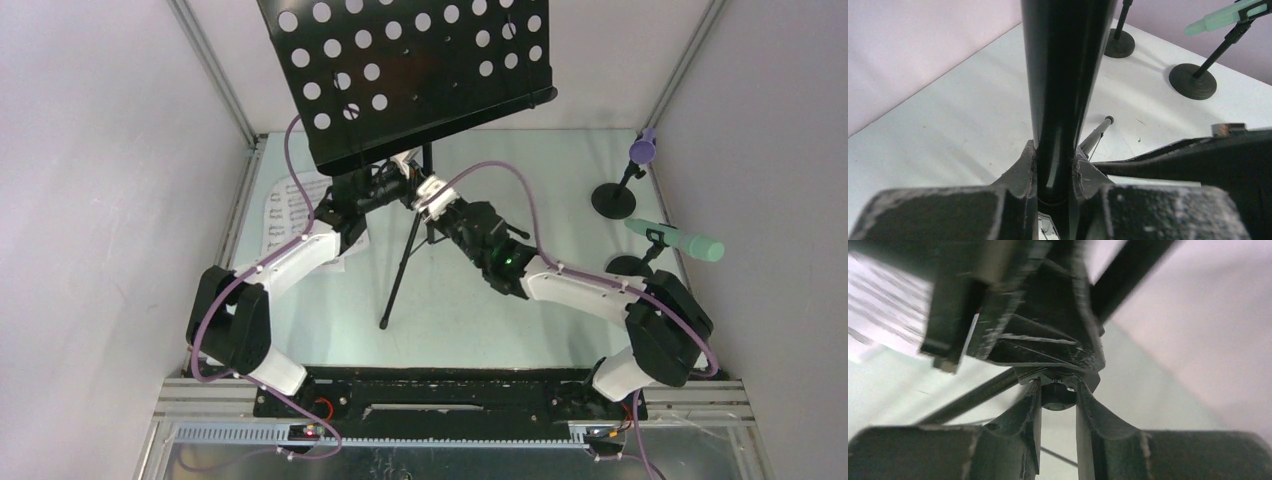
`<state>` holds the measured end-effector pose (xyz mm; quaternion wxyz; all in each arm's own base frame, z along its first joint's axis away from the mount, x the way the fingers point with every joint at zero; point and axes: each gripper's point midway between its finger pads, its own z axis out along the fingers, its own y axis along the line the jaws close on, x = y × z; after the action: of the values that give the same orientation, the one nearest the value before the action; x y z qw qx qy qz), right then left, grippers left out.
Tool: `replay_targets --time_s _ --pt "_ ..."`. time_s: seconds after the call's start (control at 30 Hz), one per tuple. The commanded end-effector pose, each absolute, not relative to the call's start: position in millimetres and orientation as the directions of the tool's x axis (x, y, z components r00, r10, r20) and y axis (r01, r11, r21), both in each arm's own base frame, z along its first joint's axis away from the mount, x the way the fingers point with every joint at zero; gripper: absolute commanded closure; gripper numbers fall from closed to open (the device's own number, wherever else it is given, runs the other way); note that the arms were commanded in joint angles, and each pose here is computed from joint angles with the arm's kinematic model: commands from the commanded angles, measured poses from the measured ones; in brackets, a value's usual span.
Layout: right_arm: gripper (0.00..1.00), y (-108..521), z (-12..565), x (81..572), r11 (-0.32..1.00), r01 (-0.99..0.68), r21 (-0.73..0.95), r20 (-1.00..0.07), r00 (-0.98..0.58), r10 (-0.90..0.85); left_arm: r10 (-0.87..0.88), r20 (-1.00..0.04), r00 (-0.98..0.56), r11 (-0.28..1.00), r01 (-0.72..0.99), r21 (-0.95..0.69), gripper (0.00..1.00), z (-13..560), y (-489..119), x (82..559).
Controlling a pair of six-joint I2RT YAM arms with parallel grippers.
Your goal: Pack up the instrument practice props
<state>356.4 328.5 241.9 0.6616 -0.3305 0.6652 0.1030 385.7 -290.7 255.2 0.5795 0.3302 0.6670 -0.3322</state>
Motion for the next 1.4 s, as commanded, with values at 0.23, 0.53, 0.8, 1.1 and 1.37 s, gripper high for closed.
replay_targets --time_s 0.23,0.53,0.8,1.1,1.37 --pt "1.00 373.6 234.9 330.9 0.276 -0.291 -0.916 -0.391 0.498 -0.774 0.181 -0.941 -0.288 0.495 0.853 -0.166 1.00 193.3 -303.4 357.2" --pt "0.53 360.8 306.0 309.8 0.605 -0.326 -0.726 -0.677 0.490 -0.548 0.173 -0.940 -0.295 0.501 0.848 -0.174 1.00 193.8 -303.1 358.5" --pt "0.17 327.1 334.9 278.4 0.787 -0.595 -0.162 -0.969 0.247 -0.013 0.168 -0.940 -0.296 0.495 0.850 -0.179 1.00 193.2 -304.3 358.9" --pt "0.31 302.9 288.1 308.4 0.574 -0.424 0.700 -0.714 -0.415 0.564 0.153 -0.938 -0.311 0.504 0.841 -0.197 1.00 194.2 -304.9 360.3" --pt "0.24 320.8 282.1 317.0 0.237 -0.191 0.952 -0.305 -0.590 0.748 0.167 -0.935 -0.313 0.512 0.838 -0.189 1.00 190.6 -303.0 359.8"
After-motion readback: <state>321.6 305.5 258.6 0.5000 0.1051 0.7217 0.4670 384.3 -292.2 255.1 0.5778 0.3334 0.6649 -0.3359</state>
